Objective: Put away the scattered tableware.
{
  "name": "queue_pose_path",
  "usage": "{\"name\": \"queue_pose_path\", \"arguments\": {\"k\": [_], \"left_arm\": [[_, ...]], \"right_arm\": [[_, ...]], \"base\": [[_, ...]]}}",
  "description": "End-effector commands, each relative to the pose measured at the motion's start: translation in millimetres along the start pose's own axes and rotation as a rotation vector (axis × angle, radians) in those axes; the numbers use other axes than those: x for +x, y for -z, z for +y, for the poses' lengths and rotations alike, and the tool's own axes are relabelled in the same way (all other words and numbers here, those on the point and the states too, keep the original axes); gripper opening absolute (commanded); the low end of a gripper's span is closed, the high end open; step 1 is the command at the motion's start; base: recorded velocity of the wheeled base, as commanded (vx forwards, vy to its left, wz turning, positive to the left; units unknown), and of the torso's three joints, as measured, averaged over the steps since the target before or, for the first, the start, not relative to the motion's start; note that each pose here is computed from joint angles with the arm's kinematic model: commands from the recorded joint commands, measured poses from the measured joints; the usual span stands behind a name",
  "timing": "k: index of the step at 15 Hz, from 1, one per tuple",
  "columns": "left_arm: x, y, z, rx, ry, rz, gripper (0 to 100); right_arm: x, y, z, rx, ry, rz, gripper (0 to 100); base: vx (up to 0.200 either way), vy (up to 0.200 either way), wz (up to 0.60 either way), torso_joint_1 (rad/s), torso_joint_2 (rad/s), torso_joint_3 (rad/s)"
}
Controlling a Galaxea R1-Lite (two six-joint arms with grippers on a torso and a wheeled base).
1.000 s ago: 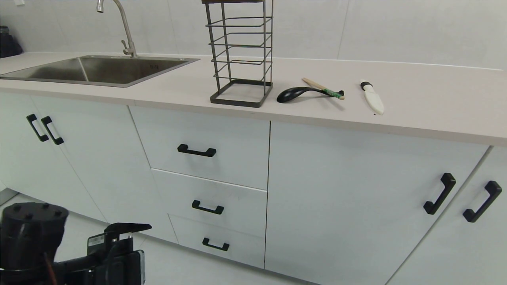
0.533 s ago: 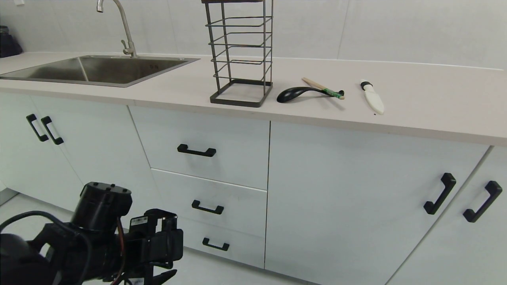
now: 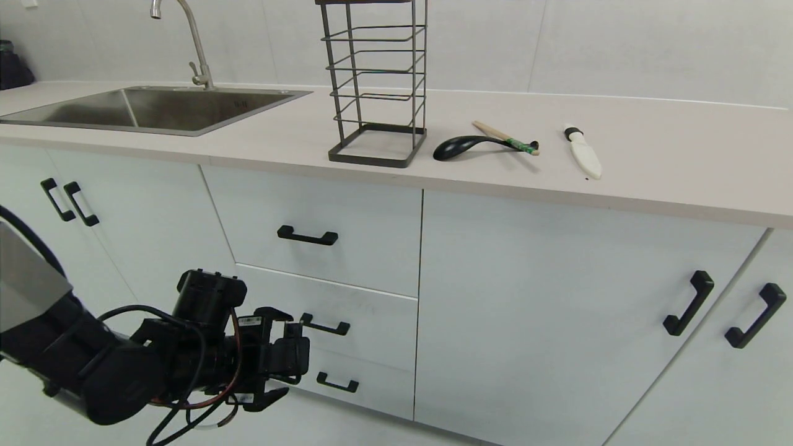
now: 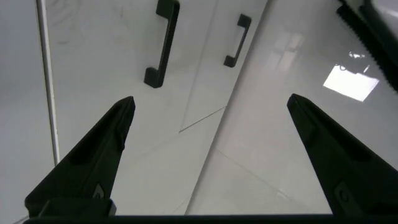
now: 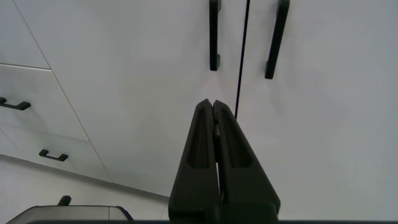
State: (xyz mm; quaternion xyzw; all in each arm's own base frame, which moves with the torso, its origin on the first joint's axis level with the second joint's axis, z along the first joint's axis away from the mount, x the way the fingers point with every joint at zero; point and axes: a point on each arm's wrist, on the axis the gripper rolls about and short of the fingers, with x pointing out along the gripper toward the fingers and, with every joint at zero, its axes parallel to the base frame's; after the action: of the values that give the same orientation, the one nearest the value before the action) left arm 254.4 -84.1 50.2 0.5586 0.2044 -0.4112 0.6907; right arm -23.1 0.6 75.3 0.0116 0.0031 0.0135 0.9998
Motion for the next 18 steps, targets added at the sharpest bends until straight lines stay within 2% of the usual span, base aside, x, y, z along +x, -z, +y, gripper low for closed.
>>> {"name": "queue_pose_path", "arguments": {"k": [1, 5, 7, 8, 9, 10, 12, 15, 18], "left_arm": [[19, 4.4, 1.5, -0.003, 0.032, 0.013, 100], [39, -2.0, 15.8, 0.015, 0.015, -0.008, 100], [48, -1.1, 15.3, 0.016, 0.029, -0.007, 100], [54, 0.8, 13.6, 0.026, 0.041, -0.003, 100], [60, 2.9, 14.8, 0.052, 0.043, -0.001, 100], [68, 4.3, 17.8, 0.079, 0.040, -0.001, 100], [79, 2.7, 24.7, 0.105, 0.027, -0.014, 100], [95, -1.5, 21.9, 0.119, 0.051, -0.030, 100], [104, 0.5, 17.7, 0.116, 0.072, -0.025, 100]], "right_arm": [[0, 0, 0, 0.000, -0.001, 0.002, 0], [0, 0, 0, 0.000, -0.001, 0.002, 0], [0, 0, 0, 0.000, -0.001, 0.002, 0], [0, 0, 0, 0.000, -0.001, 0.002, 0], [0, 0, 0, 0.000, -0.001, 0.002, 0], [0, 0, 0, 0.000, -0.001, 0.002, 0], [0, 0, 0, 0.000, -0.001, 0.002, 0], [0, 0, 0, 0.000, -0.001, 0.002, 0], [0, 0, 0, 0.000, -0.001, 0.002, 0]], "base": [[0.000, 0.000, 0.00, 0.000, 0.00, 0.000], [0.000, 0.000, 0.00, 0.000, 0.00, 0.000], [0.000, 0.000, 0.00, 0.000, 0.00, 0.000], [0.000, 0.000, 0.00, 0.000, 0.00, 0.000], [0.000, 0.000, 0.00, 0.000, 0.00, 0.000], [0.000, 0.000, 0.00, 0.000, 0.00, 0.000], [0.000, 0.000, 0.00, 0.000, 0.00, 0.000], [0.000, 0.000, 0.00, 0.000, 0.00, 0.000], [0.000, 0.000, 0.00, 0.000, 0.00, 0.000]]}}
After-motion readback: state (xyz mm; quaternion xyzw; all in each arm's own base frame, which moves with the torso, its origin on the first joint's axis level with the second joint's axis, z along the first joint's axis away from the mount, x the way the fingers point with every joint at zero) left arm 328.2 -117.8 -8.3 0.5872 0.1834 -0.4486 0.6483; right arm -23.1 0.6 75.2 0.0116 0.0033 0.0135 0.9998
